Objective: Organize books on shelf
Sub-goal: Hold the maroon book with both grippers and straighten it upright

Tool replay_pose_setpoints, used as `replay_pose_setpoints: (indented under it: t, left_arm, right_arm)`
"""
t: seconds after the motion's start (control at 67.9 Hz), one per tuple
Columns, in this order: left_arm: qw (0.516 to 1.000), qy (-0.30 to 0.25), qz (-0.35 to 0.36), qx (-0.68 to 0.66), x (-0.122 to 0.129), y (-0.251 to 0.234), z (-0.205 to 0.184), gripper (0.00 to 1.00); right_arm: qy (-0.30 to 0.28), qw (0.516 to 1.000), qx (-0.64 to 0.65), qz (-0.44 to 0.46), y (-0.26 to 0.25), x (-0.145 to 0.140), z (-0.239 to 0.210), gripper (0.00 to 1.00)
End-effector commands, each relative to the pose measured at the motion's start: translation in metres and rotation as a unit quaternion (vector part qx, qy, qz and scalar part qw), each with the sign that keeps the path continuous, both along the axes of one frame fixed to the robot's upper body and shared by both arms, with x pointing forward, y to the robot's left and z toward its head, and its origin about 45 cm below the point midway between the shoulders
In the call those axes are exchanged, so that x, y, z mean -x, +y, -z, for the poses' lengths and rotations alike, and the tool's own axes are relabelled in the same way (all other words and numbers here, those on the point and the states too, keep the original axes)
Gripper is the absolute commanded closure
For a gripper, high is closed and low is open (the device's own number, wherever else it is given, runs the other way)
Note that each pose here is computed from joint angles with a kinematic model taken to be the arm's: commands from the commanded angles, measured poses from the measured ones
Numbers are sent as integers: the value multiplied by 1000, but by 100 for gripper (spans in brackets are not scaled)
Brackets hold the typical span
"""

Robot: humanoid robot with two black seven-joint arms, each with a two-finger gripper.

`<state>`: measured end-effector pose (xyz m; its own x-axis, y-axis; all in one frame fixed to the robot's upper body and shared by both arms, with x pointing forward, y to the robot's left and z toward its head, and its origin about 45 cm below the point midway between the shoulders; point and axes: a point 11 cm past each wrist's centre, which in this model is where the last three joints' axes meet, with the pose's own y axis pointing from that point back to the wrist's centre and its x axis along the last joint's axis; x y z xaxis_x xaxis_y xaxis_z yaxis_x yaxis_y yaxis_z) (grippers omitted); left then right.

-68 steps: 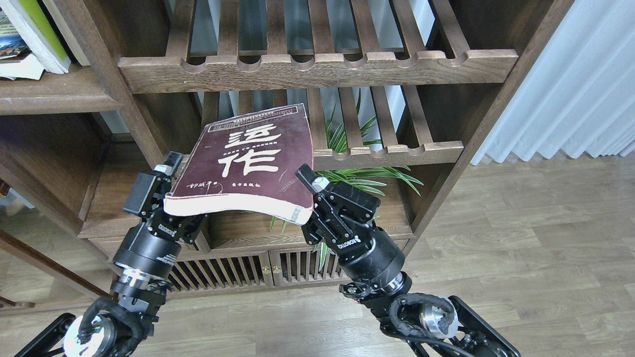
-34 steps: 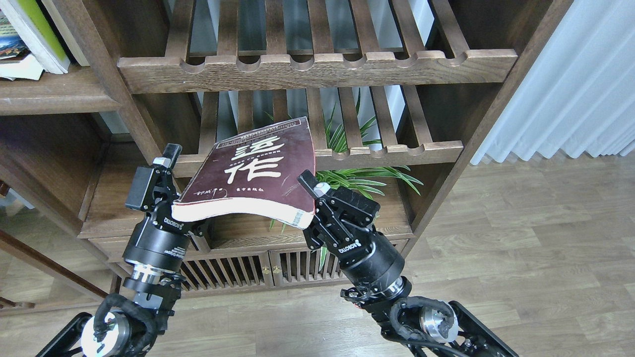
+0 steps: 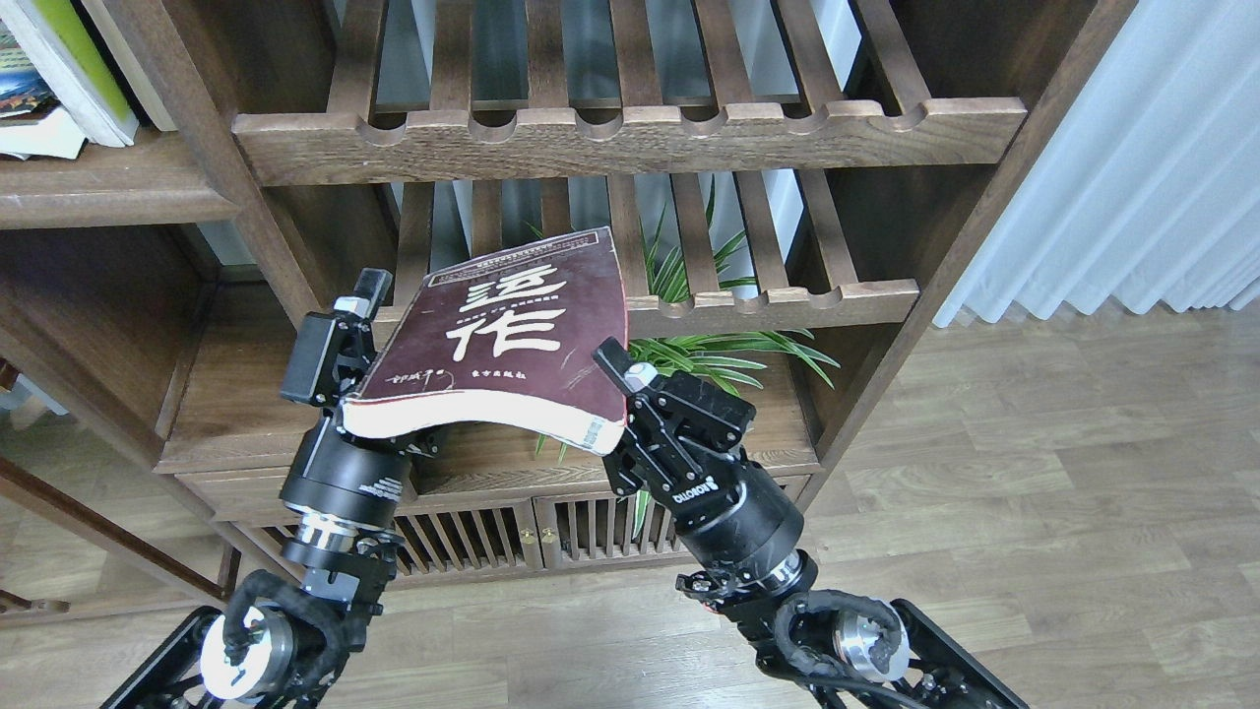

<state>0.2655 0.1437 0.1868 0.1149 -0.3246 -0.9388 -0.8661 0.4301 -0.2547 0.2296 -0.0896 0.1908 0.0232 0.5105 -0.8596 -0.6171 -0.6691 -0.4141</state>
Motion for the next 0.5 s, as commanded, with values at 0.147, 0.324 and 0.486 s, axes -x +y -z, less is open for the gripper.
replay_pose_setpoints:
  t: [0.147,0.324,0.486]
  left_arm:
    - [999,-4,6,-36,2,2,9,2]
    - [999,-1,-2,-43,0,9,12,2]
    - [997,22,1,-69,4,16,32,0]
  right_arm:
    - [-2,1000,3,-1,0,0,0,99]
    - [-2,1000,4,-1,0,1,1,99]
    - [-7,1000,14,-4,2,2,2,99]
